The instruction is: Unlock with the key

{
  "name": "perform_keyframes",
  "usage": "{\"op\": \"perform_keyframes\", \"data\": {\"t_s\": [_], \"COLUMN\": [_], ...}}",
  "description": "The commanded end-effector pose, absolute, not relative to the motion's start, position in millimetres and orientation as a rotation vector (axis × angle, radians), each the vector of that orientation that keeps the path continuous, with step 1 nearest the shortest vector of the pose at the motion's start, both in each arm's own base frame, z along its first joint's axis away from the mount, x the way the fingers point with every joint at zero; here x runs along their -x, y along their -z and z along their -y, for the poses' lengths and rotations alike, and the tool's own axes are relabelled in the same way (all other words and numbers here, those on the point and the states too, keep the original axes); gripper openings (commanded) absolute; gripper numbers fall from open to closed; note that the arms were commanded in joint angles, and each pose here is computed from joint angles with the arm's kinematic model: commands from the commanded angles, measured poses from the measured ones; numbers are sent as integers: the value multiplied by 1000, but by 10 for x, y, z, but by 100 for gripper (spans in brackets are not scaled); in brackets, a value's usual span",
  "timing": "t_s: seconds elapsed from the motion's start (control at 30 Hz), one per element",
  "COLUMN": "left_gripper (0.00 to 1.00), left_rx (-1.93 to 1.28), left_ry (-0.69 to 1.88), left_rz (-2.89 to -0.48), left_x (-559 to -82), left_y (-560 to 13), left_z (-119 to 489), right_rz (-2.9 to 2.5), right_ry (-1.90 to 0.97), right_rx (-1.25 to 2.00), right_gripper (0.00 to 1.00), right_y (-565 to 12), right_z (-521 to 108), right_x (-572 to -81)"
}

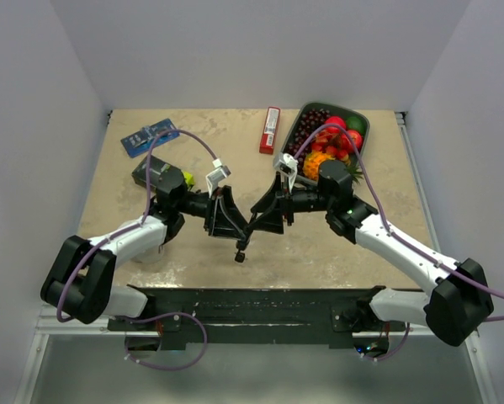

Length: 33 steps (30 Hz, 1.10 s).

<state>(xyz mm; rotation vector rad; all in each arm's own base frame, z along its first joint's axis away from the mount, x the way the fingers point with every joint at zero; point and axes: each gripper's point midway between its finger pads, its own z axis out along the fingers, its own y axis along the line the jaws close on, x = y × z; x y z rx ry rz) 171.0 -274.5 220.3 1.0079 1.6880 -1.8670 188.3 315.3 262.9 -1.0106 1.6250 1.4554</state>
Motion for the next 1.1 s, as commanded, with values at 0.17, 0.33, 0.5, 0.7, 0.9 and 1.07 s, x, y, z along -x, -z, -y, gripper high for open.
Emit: {"op": "perform_keyframes", "data": {"t_s": [0.17, 0.33, 0.5, 0.7, 0.9, 1.07], "left_gripper": [0, 0, 0, 0, 0, 0], "left_rx": [-1037, -995, -934, -872, -766, -601], "left_ry": [1813, 1787, 1745, 1625, 1400, 1144], "left_rz": [-1566, -1563, -1624, -1714, -1864, -2051], "left_x": [-1720, -1784, -1909, -2121, -2434, -2713], "left_y": [-2403, -2407, -2310, -2155, -1935, -1675], "left_z": [2741, 2751, 2767, 2791, 2736, 2544], "right_rz": [-1556, -1622, -1704, -1741, -1817, -1970], "right_ry": [-1514, -1466, -1368, -1332, -1279, -1059], "right_rx": [1033, 972, 922, 876, 809, 621], "right_gripper": [54, 38, 24, 7, 0, 0], "right_y": [-2782, -2700, -2576, -2504, -2369, -2080], "right_z": [-3133, -3110, -3058, -3064, -3076, -2951], "right_x": [-1747, -1818, -1946, -2047, -2193, -2530]}}
